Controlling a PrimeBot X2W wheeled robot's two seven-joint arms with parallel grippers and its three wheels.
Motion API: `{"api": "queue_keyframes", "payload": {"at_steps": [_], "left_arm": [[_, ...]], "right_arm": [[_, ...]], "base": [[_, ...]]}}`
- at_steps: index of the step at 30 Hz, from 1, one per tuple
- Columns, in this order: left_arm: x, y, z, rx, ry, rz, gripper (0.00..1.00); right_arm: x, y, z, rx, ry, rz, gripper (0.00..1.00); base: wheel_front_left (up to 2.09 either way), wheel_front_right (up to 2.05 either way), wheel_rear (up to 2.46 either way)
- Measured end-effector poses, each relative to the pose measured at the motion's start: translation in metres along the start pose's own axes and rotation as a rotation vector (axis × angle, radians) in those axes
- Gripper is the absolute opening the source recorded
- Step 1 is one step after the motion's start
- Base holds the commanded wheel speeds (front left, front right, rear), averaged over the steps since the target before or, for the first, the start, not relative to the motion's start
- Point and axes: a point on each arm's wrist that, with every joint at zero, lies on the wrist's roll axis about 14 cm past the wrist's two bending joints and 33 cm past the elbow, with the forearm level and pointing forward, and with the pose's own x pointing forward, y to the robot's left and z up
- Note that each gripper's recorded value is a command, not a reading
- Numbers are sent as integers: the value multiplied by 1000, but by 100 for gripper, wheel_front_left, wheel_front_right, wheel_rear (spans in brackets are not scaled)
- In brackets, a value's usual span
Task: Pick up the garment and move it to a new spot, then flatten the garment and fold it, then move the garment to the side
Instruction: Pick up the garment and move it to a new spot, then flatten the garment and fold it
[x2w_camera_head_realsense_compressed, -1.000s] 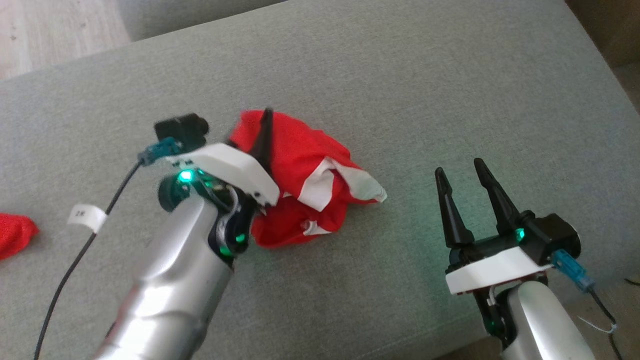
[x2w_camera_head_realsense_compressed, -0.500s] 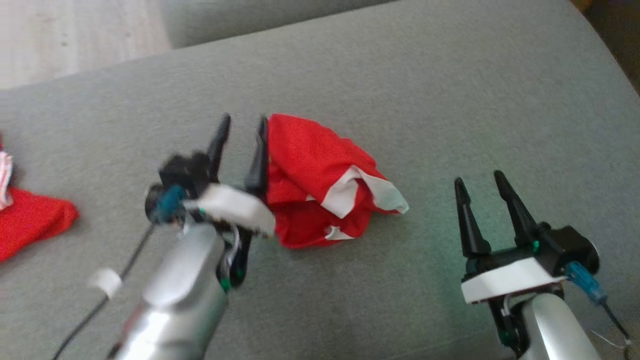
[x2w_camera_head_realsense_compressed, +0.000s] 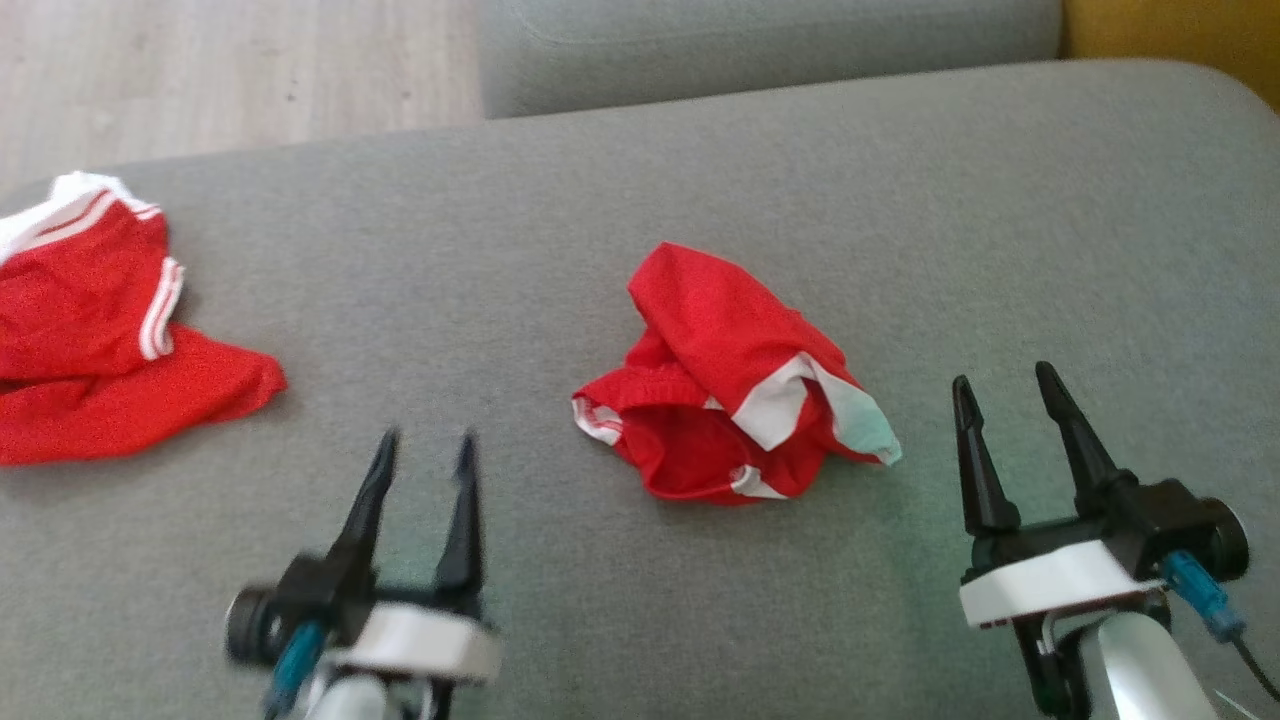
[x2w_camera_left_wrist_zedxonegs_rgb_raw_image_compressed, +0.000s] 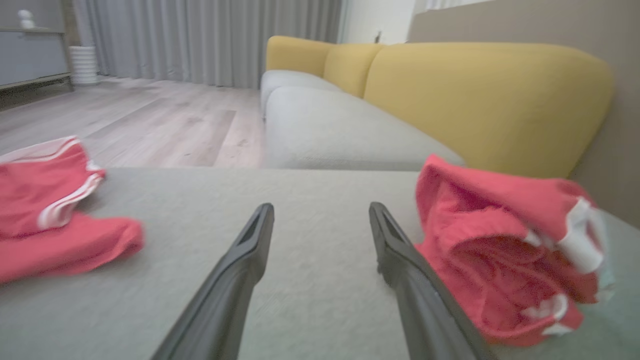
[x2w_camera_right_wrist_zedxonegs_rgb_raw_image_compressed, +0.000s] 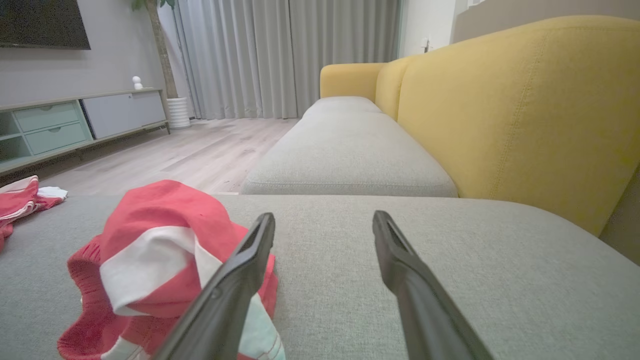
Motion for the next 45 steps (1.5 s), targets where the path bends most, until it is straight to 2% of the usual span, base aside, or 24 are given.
{"api": "queue_keyframes", "payload": {"at_steps": [5, 12, 28, 33, 36, 37, 38, 41, 45], "left_arm": [[-34, 34, -13, 58, 36, 113, 100], [-63, 58, -22, 117, 69, 173, 100], [-68, 69, -18, 107, 50, 205, 100], [-58, 41, -24, 115, 68, 82, 100], [-41, 3, -21, 131, 55, -64, 100], [-28, -24, -19, 147, 51, -161, 100], [-21, -37, -19, 151, 56, -206, 100], [-6, -72, -21, 172, 82, -330, 100], [1, -107, -45, 190, 195, -454, 100]], "right_arm": [[-7, 8, -8, 1, 27, 20, 100], [-11, 9, -21, 11, 66, 22, 100], [-16, 11, -29, 26, 90, 20, 100], [-18, 9, -33, 29, 104, 12, 100], [-19, 7, -33, 31, 104, 4, 100], [-19, 6, -33, 32, 105, 0, 100], [-19, 5, -33, 34, 103, -3, 100], [-15, 5, -30, 36, 93, -3, 100], [-11, 1, -25, 37, 79, -15, 100]], "base": [[0, 0, 0], [0, 0, 0], [0, 0, 0], [0, 0, 0], [0, 0, 0], [0, 0, 0], [0, 0, 0], [0, 0, 0], [0, 0, 0]]}}
